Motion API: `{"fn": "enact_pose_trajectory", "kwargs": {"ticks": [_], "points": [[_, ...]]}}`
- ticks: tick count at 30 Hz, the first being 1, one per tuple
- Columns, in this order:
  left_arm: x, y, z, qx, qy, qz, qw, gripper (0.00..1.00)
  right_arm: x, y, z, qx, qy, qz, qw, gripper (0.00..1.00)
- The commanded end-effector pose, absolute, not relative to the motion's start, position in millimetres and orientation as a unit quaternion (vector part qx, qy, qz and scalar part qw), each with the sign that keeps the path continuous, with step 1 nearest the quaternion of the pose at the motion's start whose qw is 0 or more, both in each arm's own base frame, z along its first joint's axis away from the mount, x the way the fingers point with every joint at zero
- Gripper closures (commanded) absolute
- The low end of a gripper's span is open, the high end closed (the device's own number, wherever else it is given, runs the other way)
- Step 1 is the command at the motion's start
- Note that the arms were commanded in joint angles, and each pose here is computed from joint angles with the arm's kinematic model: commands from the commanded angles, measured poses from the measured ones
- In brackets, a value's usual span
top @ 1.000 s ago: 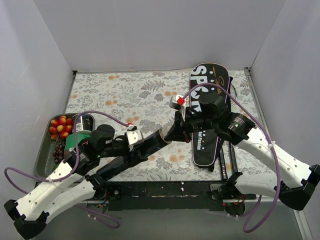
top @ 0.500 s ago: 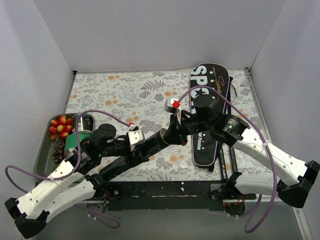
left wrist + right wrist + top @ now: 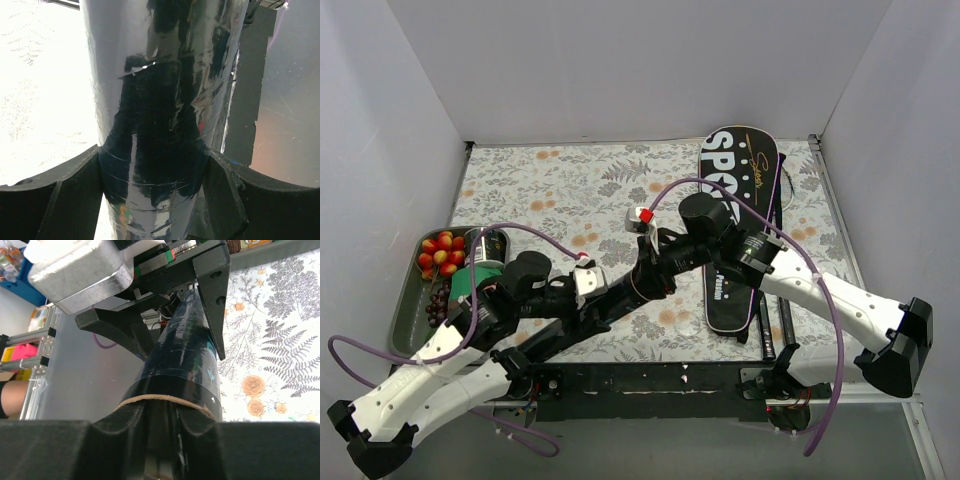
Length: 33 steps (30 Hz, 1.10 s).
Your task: Pack up the badminton gear
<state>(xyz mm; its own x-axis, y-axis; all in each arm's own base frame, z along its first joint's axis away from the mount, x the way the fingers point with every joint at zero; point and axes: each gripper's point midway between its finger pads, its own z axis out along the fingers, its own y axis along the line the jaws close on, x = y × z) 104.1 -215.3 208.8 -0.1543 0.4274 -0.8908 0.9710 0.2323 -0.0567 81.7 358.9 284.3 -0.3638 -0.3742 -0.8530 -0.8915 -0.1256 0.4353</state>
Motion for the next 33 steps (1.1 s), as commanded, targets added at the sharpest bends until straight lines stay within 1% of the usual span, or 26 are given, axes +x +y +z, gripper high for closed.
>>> {"fn": "enact_pose_trajectory", "kwargs": {"ticks": [1, 2, 5, 10, 17, 23, 33], "points": [[114.1, -238.2, 289.0, 0.499, 0.589, -0.385, 0.505, 0.83, 57.4, 359.9, 271.8, -0.54, 0.613, 0.542, 0.195, 0.64], [113.4, -238.2, 288.0, 0.5, 0.589, -0.386, 0.504, 0.83, 56.6, 355.4, 274.0, -0.542, 0.616, 0.537, 0.197, 0.61], [113.0, -238.0, 286.0, 0.499, 0.592, -0.387, 0.501, 0.83, 60.3, 348.6, 286.7, -0.546, 0.62, 0.519, 0.218, 0.58], [112.9, -238.1, 286.4, 0.5, 0.59, -0.387, 0.502, 0.83, 70.5, 336.6, 305.6, -0.547, 0.63, 0.484, 0.261, 0.55], [112.5, -238.8, 282.4, 0.501, 0.593, -0.389, 0.497, 0.83, 82.0, 318.1, 324.3, -0.539, 0.639, 0.452, 0.312, 0.48], [112.4, -239.1, 281.4, 0.501, 0.594, -0.389, 0.495, 0.82, 90.5, 309.5, 335.7, -0.529, 0.644, 0.438, 0.337, 0.45], [112.8, -239.0, 279.0, 0.502, 0.597, -0.388, 0.492, 0.83, 106.8, 293.1, 362.3, -0.504, 0.653, 0.409, 0.39, 0.43]]}}
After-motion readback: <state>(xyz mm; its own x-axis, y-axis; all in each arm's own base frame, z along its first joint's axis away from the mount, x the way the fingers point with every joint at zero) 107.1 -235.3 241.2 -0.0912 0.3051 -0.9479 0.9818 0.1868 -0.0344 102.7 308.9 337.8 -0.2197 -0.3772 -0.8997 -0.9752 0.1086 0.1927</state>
